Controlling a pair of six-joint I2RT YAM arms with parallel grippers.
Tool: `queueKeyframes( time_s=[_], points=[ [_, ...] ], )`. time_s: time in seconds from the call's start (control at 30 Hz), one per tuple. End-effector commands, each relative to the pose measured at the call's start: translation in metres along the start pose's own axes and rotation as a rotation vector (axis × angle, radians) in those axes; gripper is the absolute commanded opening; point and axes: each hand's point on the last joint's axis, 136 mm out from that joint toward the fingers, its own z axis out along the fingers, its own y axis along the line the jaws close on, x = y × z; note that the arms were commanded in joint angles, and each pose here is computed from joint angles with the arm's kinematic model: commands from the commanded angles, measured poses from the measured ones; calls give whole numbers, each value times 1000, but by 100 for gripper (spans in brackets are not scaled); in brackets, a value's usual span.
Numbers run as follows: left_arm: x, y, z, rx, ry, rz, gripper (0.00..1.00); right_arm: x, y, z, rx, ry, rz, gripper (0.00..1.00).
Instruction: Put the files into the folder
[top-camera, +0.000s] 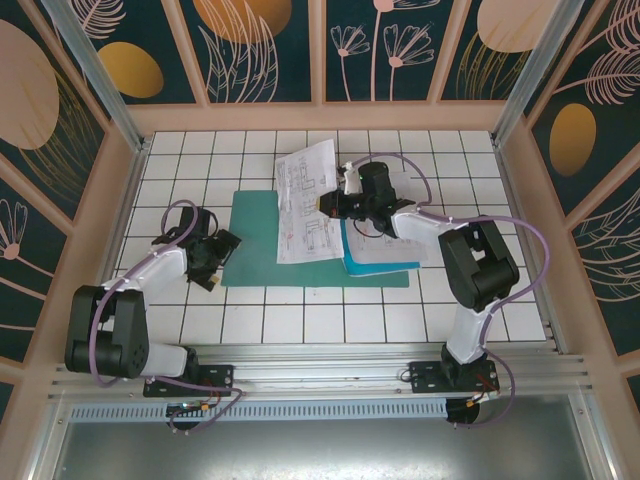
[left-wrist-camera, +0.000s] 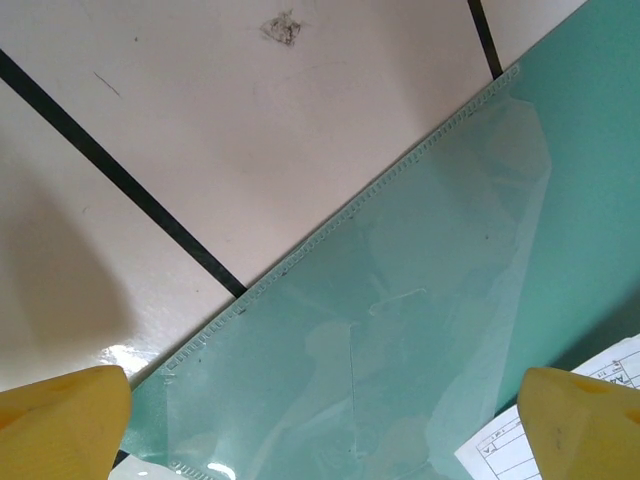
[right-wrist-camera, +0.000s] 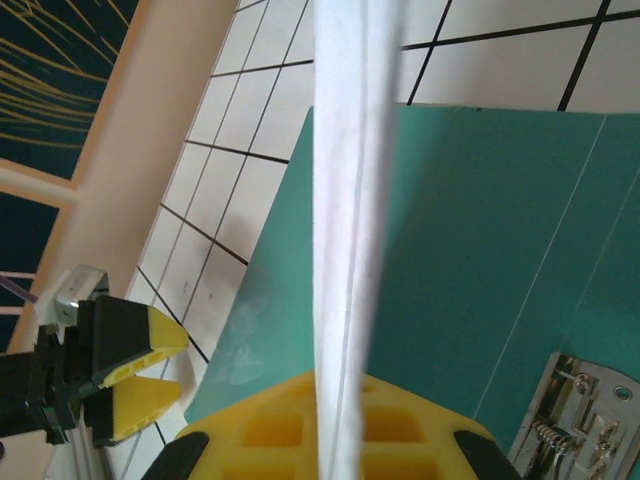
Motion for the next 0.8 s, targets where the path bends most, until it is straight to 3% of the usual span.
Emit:
queueKeyframes(
  time_s=[0.0, 0.77],
  points=[
    [3, 1, 6, -10, 34, 15, 99, 2, -1, 6, -50, -8, 35, 0],
    [11, 7, 19, -6, 82, 18, 99, 30, 13, 52, -156, 105, 98, 0]
  ],
)
